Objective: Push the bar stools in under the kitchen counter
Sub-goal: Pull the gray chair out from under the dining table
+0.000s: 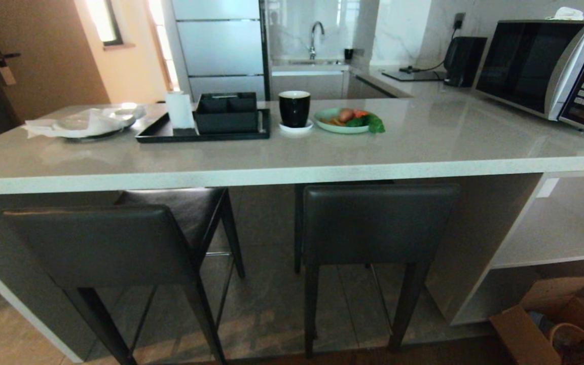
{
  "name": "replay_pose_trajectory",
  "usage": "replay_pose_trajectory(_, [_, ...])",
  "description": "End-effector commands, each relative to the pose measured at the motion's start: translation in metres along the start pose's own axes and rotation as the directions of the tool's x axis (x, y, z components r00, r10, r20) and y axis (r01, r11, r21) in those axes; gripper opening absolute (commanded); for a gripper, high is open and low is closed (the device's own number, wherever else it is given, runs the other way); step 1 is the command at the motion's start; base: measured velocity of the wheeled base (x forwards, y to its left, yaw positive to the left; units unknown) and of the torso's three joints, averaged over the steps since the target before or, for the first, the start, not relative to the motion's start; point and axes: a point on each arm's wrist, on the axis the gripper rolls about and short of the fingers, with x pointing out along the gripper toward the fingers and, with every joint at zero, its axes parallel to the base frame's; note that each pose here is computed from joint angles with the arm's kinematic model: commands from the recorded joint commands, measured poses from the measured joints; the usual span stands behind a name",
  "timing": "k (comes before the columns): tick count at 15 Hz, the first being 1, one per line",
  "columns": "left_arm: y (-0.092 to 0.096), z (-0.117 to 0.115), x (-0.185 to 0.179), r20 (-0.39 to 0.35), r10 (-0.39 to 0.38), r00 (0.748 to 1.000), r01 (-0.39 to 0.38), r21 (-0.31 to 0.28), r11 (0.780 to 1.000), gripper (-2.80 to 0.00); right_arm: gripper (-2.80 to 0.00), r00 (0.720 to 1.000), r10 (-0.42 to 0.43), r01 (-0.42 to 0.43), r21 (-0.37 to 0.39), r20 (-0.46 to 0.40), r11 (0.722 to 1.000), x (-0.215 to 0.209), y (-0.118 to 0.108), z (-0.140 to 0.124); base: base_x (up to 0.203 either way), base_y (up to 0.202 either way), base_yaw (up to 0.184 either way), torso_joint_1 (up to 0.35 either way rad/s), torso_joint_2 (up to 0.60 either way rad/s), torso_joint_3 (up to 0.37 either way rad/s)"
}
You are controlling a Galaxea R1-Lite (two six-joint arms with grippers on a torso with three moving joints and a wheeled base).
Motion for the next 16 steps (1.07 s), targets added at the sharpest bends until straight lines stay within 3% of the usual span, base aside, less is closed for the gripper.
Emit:
replay_pose_trajectory(1, [0.0000,0.0001,0.0000,0.001,0.001,1.000,-0.001,-0.001,1.000,-2.80,-2.80,1.000,-0.001,0.001,0.000,-0.002,1.000,0.0001,0.0000,0.0000,0.000,0.000,0.000,0.000,0.00,0.000])
replay_pose_trajectory(16, [-0.0001,0.0001,0.0001,0.000,-0.002,1.000,0.002,-0.002,1.000,-2.80,-2.80,1.000,0.000,0.000,0.000,-0.002,1.000,0.0001,0.0000,0.0000,0.000,0.000,0.000,0.000,0.00,0.000])
